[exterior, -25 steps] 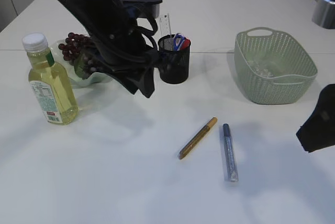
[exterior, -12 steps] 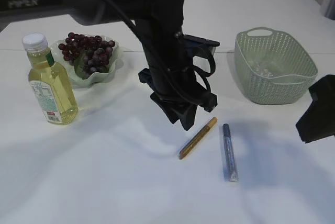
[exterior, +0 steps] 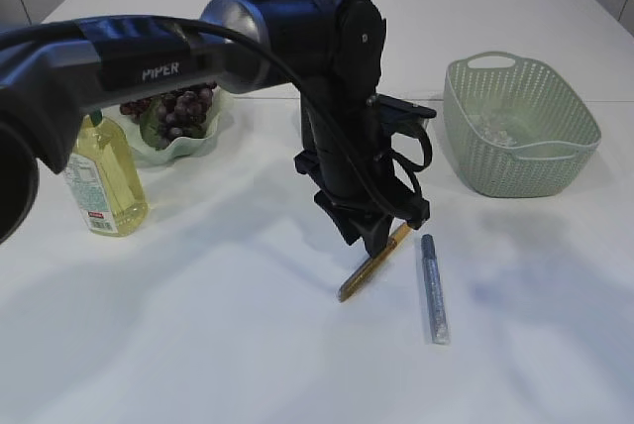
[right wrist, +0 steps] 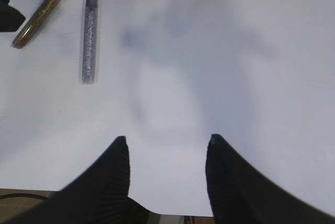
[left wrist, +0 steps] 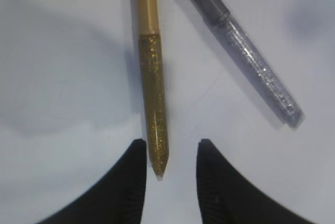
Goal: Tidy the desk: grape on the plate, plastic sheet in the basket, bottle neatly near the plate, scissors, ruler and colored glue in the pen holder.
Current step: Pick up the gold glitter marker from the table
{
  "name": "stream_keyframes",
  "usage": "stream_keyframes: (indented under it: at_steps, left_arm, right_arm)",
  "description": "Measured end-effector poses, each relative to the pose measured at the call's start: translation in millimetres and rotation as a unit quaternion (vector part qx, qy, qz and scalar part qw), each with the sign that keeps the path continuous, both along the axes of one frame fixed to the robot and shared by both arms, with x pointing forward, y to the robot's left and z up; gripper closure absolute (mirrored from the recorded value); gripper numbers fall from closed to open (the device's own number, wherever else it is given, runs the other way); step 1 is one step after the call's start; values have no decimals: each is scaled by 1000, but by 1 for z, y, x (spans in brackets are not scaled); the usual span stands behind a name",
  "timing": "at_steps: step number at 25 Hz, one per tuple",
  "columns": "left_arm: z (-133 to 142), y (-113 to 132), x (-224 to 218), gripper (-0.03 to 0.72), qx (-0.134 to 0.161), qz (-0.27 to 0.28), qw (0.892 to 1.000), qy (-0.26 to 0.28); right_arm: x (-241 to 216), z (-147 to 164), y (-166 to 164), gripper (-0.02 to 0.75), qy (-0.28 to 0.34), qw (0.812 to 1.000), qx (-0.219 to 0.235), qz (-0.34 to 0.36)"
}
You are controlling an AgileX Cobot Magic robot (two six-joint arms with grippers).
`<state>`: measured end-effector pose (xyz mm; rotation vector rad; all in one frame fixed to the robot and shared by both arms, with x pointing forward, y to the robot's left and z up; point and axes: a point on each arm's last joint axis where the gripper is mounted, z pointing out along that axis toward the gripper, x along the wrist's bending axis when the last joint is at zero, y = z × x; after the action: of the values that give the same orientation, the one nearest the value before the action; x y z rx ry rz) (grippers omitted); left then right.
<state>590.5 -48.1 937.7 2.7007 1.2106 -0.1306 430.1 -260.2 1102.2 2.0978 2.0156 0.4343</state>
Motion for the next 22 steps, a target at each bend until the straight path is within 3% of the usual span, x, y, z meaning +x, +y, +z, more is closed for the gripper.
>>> stream_keyframes:
  at_steps: [8, 22]
  left_arm:
    - [-29, -4, 5, 449, 14, -12, 1000, 13]
    - [-35, -10, 14, 449, 15, -20, 1000, -6]
  right_arm:
    - [4, 1, -4, 386, -1, 1000, -6, -9]
    - [4, 1, -4, 386, -1, 1000, -7, -9]
